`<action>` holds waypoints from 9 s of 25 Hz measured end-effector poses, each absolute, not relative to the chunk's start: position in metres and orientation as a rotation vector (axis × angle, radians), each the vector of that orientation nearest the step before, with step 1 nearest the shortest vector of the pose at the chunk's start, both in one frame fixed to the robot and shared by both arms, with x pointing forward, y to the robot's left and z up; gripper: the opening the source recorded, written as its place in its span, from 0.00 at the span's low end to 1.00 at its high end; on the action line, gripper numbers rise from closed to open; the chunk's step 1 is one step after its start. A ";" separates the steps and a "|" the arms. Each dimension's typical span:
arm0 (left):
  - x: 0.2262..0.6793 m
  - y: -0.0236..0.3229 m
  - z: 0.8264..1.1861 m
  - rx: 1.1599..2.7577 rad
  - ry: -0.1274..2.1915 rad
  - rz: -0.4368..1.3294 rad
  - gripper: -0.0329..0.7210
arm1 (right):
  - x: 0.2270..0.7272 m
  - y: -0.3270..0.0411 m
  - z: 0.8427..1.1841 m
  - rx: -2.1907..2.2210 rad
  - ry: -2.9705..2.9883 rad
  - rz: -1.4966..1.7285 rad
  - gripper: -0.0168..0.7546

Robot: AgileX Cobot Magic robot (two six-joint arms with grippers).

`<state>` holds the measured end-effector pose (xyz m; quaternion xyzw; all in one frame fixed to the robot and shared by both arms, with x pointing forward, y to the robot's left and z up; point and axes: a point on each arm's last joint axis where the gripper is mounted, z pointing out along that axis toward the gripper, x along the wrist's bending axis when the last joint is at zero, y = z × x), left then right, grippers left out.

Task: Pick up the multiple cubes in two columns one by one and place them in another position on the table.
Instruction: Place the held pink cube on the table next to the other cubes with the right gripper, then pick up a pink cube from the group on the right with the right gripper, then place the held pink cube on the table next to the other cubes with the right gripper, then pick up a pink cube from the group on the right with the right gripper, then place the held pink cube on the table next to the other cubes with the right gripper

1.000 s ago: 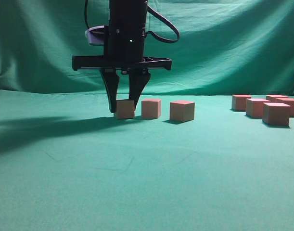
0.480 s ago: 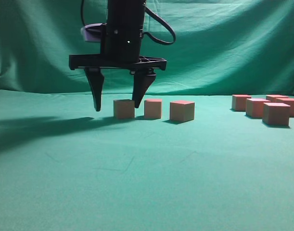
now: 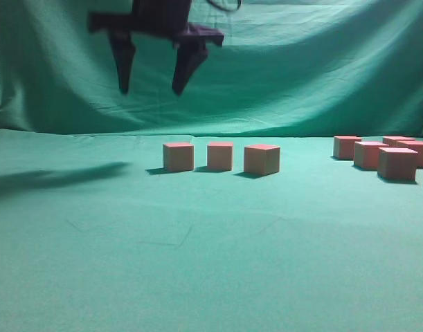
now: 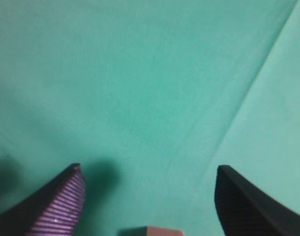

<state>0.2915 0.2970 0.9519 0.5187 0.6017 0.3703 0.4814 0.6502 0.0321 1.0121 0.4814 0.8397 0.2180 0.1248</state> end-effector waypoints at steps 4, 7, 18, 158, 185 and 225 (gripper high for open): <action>0.291 0.297 0.952 1.265 1.467 0.903 0.04 | 0.642 0.024 1.058 1.392 2.420 0.666 0.68; 0.291 0.297 0.952 1.265 1.467 0.903 0.04 | 0.634 0.014 1.095 1.375 2.369 0.730 0.68; 0.291 0.297 0.952 1.265 1.467 0.903 0.04 | 0.567 -0.103 1.240 1.420 2.105 0.926 0.68; 0.291 0.297 0.952 1.265 1.467 0.903 0.04 | 0.540 -0.073 1.213 1.513 2.200 0.880 0.75; 0.291 0.297 0.952 1.265 1.467 0.903 0.04 | 0.562 -0.211 0.995 1.993 2.045 0.389 0.75; 0.291 0.297 0.952 1.265 1.467 0.903 0.04 | 0.513 -0.076 1.027 1.454 2.602 0.437 0.36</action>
